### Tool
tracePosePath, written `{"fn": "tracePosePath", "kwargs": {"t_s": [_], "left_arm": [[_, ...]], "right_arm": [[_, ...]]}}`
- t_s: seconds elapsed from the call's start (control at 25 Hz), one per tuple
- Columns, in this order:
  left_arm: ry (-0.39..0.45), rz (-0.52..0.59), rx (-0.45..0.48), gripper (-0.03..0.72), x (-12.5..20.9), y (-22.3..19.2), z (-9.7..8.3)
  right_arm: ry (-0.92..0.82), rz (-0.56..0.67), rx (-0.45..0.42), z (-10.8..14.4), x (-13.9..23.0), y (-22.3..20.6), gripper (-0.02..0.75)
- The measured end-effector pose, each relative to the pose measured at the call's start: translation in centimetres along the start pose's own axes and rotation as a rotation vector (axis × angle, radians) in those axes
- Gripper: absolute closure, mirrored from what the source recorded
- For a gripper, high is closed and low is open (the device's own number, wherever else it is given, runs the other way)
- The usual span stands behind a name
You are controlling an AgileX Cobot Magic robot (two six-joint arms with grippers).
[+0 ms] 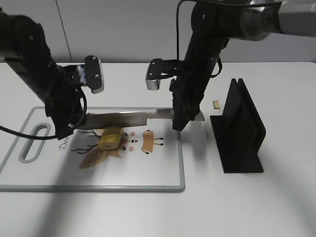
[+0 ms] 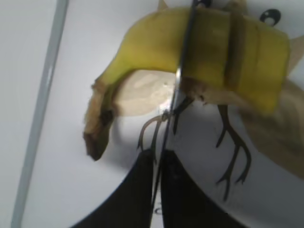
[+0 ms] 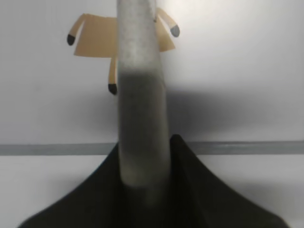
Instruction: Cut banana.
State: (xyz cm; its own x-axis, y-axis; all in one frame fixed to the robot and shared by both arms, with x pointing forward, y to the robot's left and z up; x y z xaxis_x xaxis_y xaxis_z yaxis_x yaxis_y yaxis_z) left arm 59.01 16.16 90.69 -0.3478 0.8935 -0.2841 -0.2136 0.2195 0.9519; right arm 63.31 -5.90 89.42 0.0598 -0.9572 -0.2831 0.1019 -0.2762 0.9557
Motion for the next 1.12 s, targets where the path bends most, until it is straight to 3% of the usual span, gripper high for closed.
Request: {"fn": "tracePosePath", "kwargs": {"t_s": [0.36,0.88,1.12], "left_arm": [[0.009,-0.007,-0.017,0.68,0.7,-1.4,-0.4],[0.006,-0.021,-0.034,0.68,0.5,-0.8,-0.3],[0.011,-0.024,-0.032,0.682,0.7,0.0,-0.7]], "right_arm": [[-0.027,0.015,-0.087,0.1,0.8,-2.9,0.53],[-0.031,0.013,-0.088,0.1,0.7,-2.8,0.526],[-0.027,0.002,-0.051,0.0,0.4,-2.0,0.522]]}}
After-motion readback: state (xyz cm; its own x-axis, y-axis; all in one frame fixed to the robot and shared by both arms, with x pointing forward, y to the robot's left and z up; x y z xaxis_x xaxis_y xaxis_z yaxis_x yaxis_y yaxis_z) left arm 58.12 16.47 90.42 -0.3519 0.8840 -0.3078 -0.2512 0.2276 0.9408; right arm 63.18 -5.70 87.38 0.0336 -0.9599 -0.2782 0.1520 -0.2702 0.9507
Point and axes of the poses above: a point on each arm's last joint axis where the gripper is mounted, y pointing back along that axis away from the gripper, z along the wrist's bending axis when the last joint is at zero, x = y × z, the point moved 2 cm from there along -y, pointing out along that axis toward the gripper, and after that the axes turned 14 degrees about y, right-handed, at the moved point
